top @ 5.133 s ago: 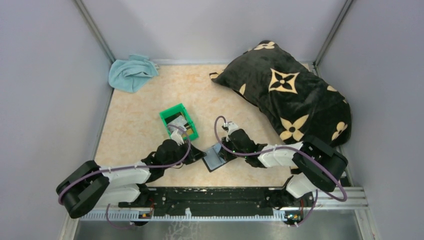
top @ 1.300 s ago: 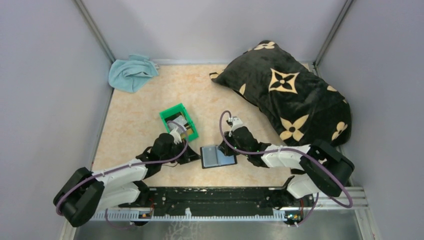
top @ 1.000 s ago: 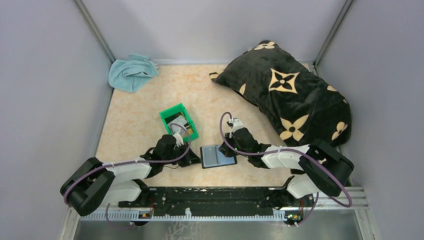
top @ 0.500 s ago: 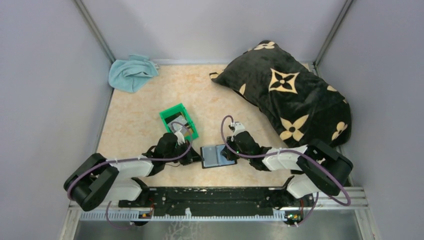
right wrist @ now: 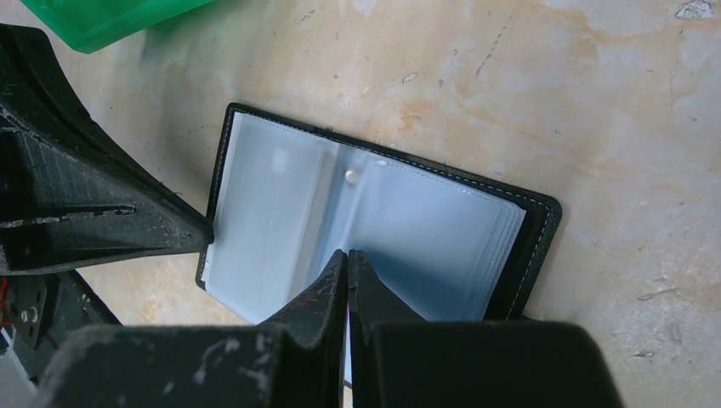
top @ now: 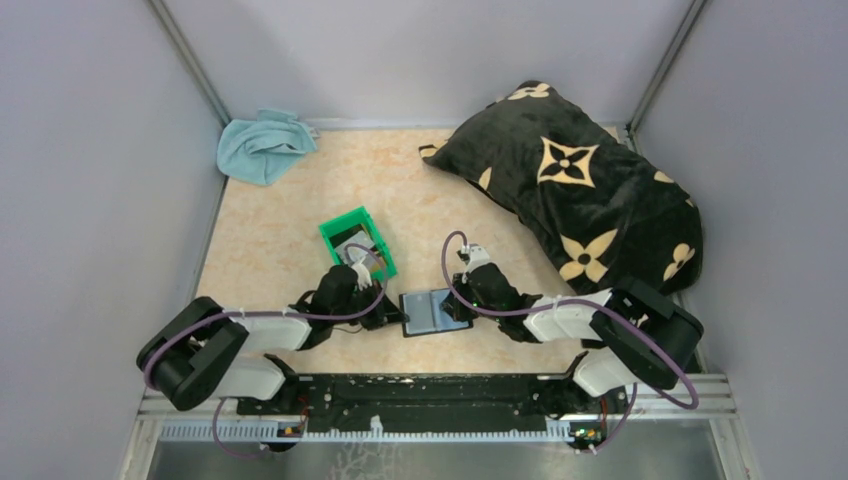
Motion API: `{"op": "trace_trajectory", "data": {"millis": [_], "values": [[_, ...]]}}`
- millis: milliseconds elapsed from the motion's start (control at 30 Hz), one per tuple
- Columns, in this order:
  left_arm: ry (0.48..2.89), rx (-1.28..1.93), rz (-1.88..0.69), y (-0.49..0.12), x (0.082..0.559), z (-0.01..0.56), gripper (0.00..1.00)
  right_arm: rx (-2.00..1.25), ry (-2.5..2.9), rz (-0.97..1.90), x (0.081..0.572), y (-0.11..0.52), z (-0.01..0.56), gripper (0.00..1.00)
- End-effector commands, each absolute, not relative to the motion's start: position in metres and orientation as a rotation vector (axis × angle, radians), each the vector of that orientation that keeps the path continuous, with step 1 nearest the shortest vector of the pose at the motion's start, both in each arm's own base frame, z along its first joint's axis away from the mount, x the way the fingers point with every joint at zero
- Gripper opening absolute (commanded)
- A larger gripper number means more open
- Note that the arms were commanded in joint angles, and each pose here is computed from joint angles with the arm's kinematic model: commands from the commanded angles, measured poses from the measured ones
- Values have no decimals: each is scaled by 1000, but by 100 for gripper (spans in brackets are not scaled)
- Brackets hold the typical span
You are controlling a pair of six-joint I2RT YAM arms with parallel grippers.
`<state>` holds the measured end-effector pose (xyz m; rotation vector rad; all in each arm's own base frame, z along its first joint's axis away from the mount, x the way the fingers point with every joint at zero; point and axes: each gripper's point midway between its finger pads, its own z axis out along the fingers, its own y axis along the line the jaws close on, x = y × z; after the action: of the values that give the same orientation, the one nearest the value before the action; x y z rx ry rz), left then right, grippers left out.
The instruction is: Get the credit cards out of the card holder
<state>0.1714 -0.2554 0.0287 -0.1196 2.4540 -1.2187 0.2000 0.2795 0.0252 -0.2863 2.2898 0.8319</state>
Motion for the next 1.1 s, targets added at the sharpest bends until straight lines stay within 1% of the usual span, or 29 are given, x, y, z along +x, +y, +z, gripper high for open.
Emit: {"op": "trace_trajectory", "data": {"millis": [0,300,433,600,867,1067], "values": [[2397,-108,-1249,-262,182,38,0,-293,2284,857,195,283,22,0],[2429,-107,-1242,-261,179,29,0,-289,2283,864,194,282,23,0],[2432,-94,-1234,-260,178,28,12,-290,2284,868,194,283,22,0],[2407,-83,-1305,-268,177,34,17,-289,2285,875,193,284,21,0],[2353,-104,-1438,-282,180,43,18,-280,2290,878,192,283,19,0],[2311,-110,-1471,-286,185,51,18,-282,2294,880,191,283,18,0]]}}
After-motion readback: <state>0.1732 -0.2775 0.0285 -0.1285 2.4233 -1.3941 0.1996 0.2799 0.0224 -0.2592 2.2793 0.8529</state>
